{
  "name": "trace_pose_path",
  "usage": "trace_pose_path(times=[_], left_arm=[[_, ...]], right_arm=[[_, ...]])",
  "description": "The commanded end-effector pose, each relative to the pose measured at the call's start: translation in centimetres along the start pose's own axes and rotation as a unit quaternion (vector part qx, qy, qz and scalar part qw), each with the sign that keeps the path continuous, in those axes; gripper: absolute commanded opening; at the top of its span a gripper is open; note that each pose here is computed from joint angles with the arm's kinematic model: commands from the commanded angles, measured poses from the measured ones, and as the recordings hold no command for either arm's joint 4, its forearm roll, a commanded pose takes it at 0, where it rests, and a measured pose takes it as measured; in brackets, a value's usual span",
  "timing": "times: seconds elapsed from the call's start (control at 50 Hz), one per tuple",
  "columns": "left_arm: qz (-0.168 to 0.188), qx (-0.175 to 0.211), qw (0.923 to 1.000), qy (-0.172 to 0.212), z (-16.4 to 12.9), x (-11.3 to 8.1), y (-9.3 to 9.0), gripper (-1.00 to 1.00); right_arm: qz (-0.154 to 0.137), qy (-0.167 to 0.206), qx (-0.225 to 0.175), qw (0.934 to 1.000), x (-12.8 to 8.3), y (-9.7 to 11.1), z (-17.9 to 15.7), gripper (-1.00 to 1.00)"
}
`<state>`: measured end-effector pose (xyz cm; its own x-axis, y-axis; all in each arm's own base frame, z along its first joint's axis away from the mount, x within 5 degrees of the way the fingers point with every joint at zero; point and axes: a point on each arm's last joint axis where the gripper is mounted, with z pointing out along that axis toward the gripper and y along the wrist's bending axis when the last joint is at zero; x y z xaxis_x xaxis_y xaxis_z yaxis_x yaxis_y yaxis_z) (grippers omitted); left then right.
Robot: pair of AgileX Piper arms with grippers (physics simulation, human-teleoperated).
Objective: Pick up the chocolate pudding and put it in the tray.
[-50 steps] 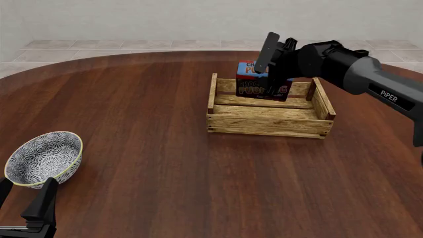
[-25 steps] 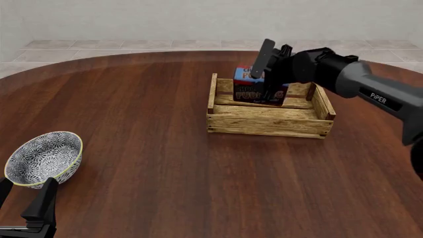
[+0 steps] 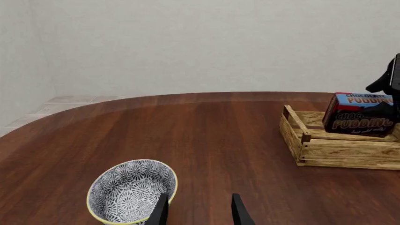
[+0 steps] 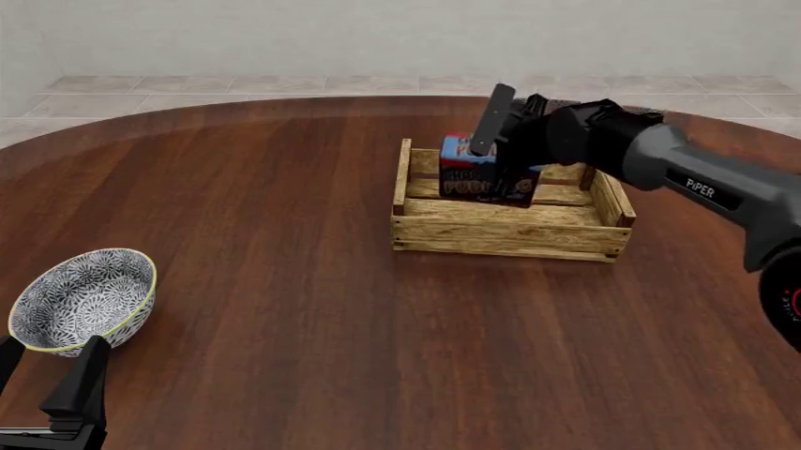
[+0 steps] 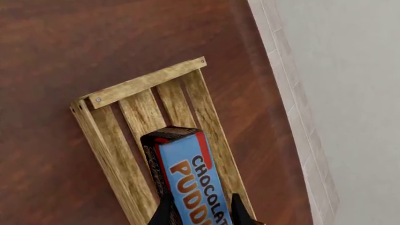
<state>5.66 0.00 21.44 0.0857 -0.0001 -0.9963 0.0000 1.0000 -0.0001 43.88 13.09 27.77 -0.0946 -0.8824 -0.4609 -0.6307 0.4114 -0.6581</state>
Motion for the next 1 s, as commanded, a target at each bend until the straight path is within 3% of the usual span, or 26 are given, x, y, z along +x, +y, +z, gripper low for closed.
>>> trace_pose_path(times=[0.02,1.0], left_arm=[[0.0,0.0,1.0,0.0,0.0,0.0,0.0,1.0],[0.0,0.0,1.0,0.0,0.0,0.0,0.0,1.0]], right_arm=[[0.016,-0.001,-0.003,0.9999,0.0,0.5,0.7,-1.0],[0.016,-0.004,-0.018,0.9997,-0.1,2.5,2.5,-1.0]])
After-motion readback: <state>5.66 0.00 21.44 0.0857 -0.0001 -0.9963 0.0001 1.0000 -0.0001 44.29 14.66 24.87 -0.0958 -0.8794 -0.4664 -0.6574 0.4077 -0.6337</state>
